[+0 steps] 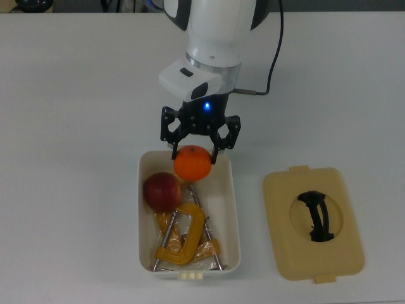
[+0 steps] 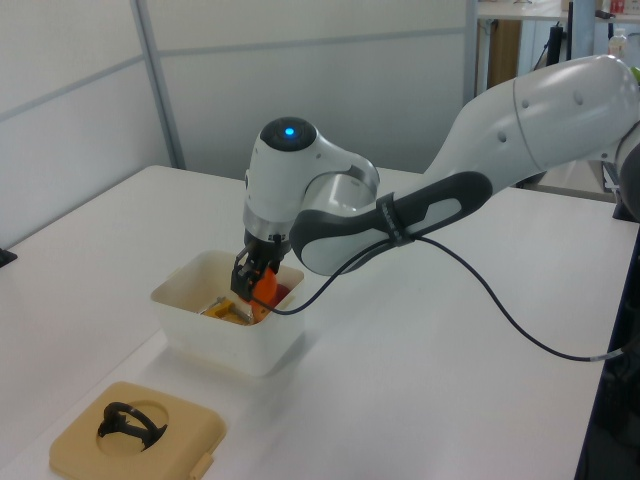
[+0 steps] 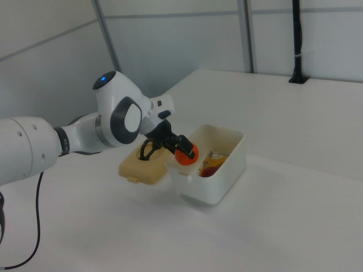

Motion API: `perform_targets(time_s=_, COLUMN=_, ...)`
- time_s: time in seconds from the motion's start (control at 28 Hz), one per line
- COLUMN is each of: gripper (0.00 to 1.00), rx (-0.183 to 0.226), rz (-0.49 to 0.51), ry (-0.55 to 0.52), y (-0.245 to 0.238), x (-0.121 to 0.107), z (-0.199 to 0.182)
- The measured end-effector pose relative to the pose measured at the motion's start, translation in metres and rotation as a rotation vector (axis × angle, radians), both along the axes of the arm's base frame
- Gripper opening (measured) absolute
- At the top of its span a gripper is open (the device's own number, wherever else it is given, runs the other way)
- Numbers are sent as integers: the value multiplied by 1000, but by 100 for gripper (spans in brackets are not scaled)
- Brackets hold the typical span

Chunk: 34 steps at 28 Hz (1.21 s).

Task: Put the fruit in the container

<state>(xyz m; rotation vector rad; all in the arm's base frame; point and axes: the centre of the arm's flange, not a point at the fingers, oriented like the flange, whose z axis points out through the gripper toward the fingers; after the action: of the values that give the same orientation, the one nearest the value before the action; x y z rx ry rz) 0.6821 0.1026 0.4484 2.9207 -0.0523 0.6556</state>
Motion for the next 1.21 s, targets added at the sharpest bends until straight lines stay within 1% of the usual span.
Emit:
perform_targets(time_s=0.04, gripper=78, rx=1, rz=-4, ry=0, y=-1, x=1, z=-3)
perform_targets(time_s=0.07, gripper=81, rx=2, rz=-8, ry=1, y=-2, x=2, z=-6)
perform_targets(time_s=0.21, gripper=94, rx=4, rz=-16, ry=1, y=-3, x=3, z=-7)
perform_targets(time_s=0.25, gripper=99, rx=6, rz=-20, ry=-1, y=-3, x=3, z=-6)
perform_targets(time_s=0.39, gripper=100, rx=17, rz=-59, ry=20, y=-5, x=1, z=-7)
perform_targets(time_s=0.57, gripper=100, rx=13, rz=-119, ry=124, y=-12, x=-10, z=-1)
perform_targets(time_s=0.68, gripper=100, rx=-2, rz=-138, ry=204, y=-16, x=-23, z=12)
perform_targets(time_s=0.71, gripper=100, rx=-1, rz=-136, ry=230, y=-17, x=-28, z=16)
perform_targets(time_s=0.79, gripper=100, rx=13, rz=-128, ry=283, y=-18, x=-39, z=28)
perform_targets(time_s=0.93, gripper=100, rx=59, rz=-107, ry=384, y=-21, x=-66, z=60)
perform_targets(time_s=0.96, gripper=100, rx=75, rz=-111, ry=411, y=-27, x=-77, z=73)
perform_targets(time_s=1.07, gripper=100, rx=105, rz=-118, ry=439, y=-41, x=-92, z=95)
perform_targets(time_s=1.14, gripper=100, rx=133, rz=-106, ry=463, y=-55, x=-102, z=109)
perform_targets(time_s=1.21, gripper=100, rx=152, rz=-88, ry=478, y=-66, x=-108, z=117)
